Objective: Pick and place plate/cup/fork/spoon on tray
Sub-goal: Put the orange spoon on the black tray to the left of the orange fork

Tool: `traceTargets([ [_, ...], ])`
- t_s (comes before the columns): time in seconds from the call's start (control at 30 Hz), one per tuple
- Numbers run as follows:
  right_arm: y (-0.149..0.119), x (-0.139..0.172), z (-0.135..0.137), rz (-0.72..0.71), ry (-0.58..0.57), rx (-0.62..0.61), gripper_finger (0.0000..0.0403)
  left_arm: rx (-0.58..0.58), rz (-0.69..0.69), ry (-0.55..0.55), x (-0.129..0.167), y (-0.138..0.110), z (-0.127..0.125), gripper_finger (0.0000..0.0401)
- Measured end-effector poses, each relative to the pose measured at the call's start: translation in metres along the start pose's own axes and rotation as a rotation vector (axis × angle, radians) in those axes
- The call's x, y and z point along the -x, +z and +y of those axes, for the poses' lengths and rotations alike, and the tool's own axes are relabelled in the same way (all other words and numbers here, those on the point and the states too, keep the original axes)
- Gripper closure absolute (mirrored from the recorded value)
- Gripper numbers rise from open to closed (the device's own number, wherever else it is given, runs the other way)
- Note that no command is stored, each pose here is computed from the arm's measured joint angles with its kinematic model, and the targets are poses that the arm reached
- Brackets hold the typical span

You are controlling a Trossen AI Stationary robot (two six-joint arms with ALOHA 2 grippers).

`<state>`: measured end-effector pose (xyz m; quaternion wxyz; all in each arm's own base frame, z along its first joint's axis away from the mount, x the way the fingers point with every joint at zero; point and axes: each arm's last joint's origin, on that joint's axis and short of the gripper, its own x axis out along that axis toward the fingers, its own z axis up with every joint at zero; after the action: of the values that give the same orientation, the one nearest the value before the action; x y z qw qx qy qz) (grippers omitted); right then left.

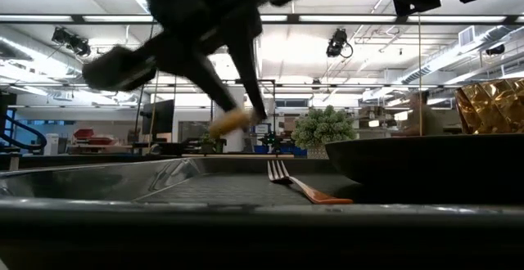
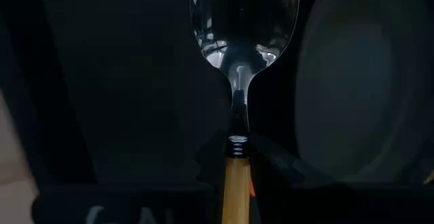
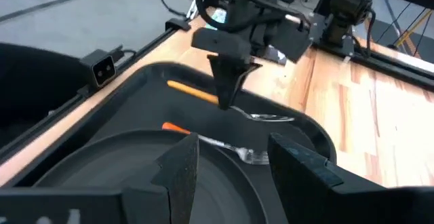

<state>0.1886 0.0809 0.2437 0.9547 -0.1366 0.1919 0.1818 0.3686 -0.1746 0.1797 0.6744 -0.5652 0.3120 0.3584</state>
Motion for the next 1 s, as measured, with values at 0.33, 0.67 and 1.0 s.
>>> traceTargets([
  [0.33,-0.005,-0.005,0.002,0.015,0.015,0.004,0.0220,0.015,-0.016,0.099,-0.006,0.001,0.011,0.0344],
  [0.67,-0.004,-0.006,0.002,0.004,0.031,0.012,0.0220,0.015,-0.002,0.164,-0.019,0.007,0.015,0.0344],
  [1.0,-0.004,-0.006,0.002,-0.001,0.033,0.011,0.0220,0.006,0.036,0.176,-0.029,0.008,0.016,0.0344],
])
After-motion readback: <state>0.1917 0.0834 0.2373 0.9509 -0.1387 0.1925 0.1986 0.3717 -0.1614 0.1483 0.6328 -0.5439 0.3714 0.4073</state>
